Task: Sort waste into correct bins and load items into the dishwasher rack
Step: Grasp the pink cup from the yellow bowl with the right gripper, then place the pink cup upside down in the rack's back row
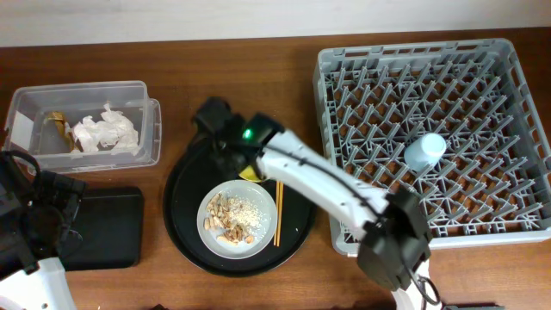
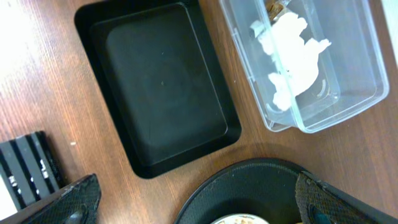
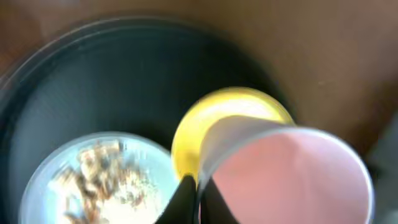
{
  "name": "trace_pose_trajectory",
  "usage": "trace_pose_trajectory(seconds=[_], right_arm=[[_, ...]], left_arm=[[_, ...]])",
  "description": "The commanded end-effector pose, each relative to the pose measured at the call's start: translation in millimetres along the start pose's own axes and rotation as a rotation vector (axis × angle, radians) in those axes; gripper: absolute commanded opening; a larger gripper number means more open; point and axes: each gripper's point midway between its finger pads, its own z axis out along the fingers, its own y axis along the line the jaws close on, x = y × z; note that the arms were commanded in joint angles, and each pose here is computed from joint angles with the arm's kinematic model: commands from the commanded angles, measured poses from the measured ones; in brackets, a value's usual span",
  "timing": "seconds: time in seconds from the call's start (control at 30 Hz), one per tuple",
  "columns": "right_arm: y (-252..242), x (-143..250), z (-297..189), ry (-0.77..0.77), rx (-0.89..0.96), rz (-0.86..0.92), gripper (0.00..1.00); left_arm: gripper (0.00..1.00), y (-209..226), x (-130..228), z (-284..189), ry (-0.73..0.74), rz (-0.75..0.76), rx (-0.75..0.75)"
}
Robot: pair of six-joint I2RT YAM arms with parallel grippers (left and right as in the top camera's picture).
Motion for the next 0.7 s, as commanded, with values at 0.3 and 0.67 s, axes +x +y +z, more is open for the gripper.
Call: trace_pose_trajectory(seconds=[0.3, 0.67], right_arm=[[-306.5, 27.6, -167.3, -0.409, -0.667, 0.676, 0.04], [-364.6, 123.7, -65.8, -0.435, -0.865, 1.077, 0.04]], left_arm=[[0.99, 2.1, -2.9, -1.9, -0.018, -0.013, -0.006], [0.99, 2.1, -2.9, -2.0, -0.018, -0.013, -0.005]])
